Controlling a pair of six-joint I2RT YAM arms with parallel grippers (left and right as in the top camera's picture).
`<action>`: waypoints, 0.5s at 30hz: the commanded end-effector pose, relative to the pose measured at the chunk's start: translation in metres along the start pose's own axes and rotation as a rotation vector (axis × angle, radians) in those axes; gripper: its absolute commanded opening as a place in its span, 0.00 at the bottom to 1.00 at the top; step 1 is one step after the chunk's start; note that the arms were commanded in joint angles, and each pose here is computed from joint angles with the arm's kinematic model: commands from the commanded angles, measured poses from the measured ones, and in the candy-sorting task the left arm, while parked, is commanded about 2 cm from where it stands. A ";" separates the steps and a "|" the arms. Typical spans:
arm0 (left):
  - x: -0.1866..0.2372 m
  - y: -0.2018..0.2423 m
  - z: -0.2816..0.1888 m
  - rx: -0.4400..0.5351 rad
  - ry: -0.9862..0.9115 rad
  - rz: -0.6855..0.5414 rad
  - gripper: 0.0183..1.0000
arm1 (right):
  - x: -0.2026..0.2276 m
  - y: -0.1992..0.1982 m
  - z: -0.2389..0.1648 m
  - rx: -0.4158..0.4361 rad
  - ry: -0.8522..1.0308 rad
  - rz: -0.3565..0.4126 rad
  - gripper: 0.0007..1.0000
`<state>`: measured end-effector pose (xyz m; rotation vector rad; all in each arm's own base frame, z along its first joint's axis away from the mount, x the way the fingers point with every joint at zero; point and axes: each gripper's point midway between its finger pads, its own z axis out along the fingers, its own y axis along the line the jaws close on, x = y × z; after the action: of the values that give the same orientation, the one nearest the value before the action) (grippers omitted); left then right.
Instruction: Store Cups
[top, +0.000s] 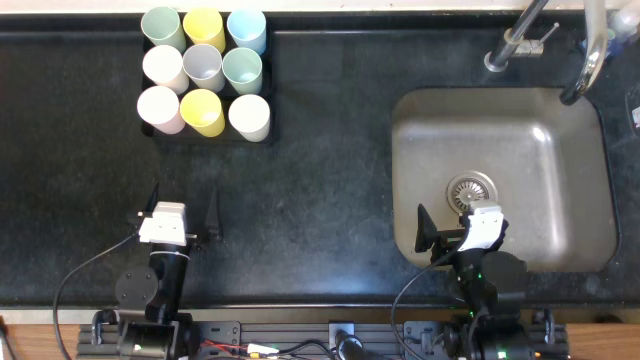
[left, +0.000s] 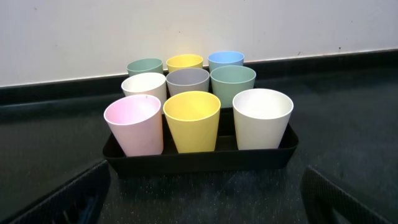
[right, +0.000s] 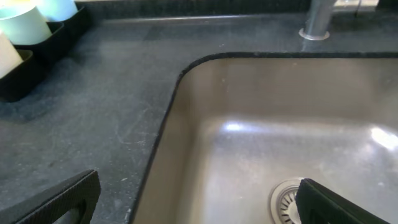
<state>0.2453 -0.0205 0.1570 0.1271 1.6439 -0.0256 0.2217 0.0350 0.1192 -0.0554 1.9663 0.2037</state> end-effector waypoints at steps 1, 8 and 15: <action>0.000 -0.002 0.000 0.011 -0.005 0.019 1.00 | 0.001 0.005 0.001 -0.037 -0.006 0.003 1.00; 0.000 -0.002 0.000 0.011 -0.005 0.019 1.00 | 0.002 0.005 0.001 -0.034 -0.004 0.002 1.00; 0.000 -0.002 0.000 0.010 -0.005 0.019 1.00 | -0.018 -0.002 0.002 0.010 -0.102 -0.049 1.00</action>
<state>0.2453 -0.0205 0.1570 0.1271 1.6439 -0.0256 0.2252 0.0387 0.1264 -0.0777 1.9262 0.2184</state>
